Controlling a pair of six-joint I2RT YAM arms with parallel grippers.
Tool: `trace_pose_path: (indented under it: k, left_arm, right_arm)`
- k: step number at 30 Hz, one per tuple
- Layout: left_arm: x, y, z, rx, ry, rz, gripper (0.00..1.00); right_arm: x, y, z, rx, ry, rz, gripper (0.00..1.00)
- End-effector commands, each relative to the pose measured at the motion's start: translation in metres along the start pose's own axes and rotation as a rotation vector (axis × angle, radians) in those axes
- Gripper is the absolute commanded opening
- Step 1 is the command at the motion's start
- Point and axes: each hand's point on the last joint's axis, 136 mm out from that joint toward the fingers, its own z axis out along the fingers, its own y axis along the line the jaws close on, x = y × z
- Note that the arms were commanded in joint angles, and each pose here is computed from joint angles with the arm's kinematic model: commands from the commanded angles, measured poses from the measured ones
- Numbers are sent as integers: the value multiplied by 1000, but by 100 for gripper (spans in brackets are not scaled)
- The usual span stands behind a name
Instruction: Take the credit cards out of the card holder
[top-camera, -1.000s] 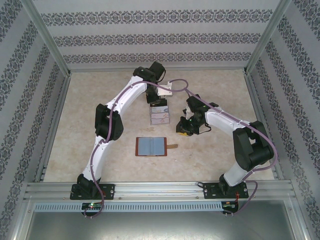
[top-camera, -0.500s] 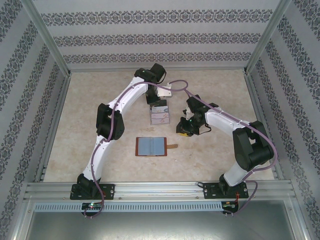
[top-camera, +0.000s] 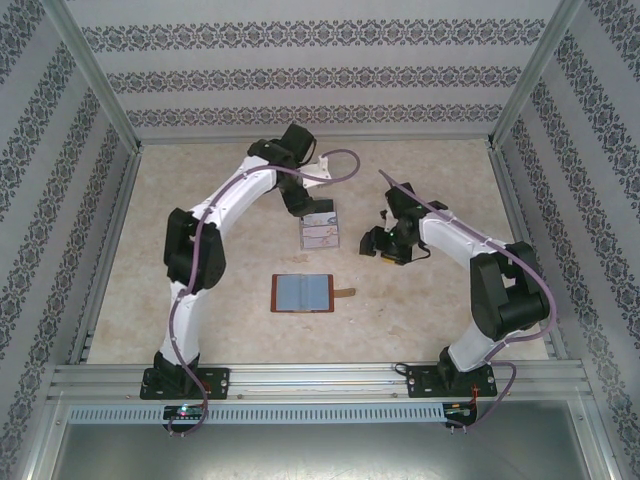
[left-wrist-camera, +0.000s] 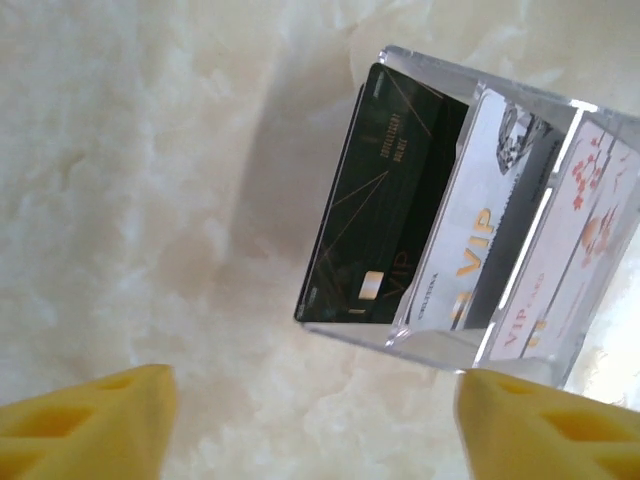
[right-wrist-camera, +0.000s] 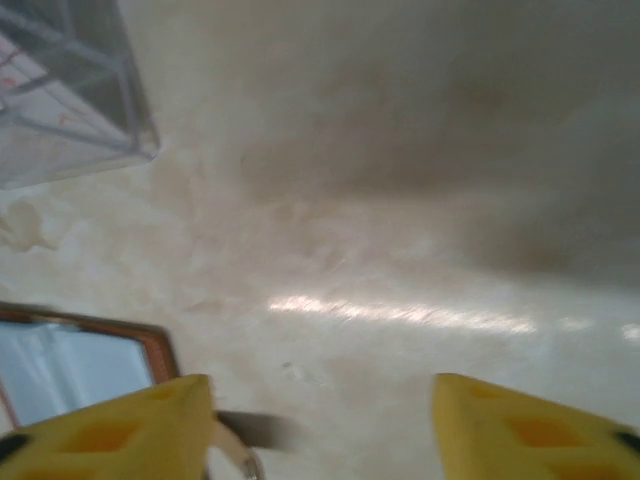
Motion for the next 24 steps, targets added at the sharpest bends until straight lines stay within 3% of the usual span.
trace_pose_path:
  k: [1, 4, 5, 10, 19, 24]
  left_arm:
    - [-6, 20, -21, -97, -123, -119, 90]
    - [7, 22, -27, -137, -169, -200, 99]
    - [14, 23, -28, -155, -184, -232, 100]
    - [63, 38, -32, -282, -184, -439, 100]
    - [181, 52, -43, -522, -229, -835, 100]
    - [225, 48, -55, -648, -251, -936, 100]
  right_arm:
    - [-30, -18, -18, 92, -110, -42, 73]
    - [-45, -33, -22, 138, -148, -51, 96]
    - [-50, -38, -23, 150, -163, -56, 98]
    - [-73, -59, -28, 206, -227, -73, 98]
    - [-113, -104, -37, 377, -378, -73, 97]
    - [-139, -96, -67, 374, -608, -176, 98]
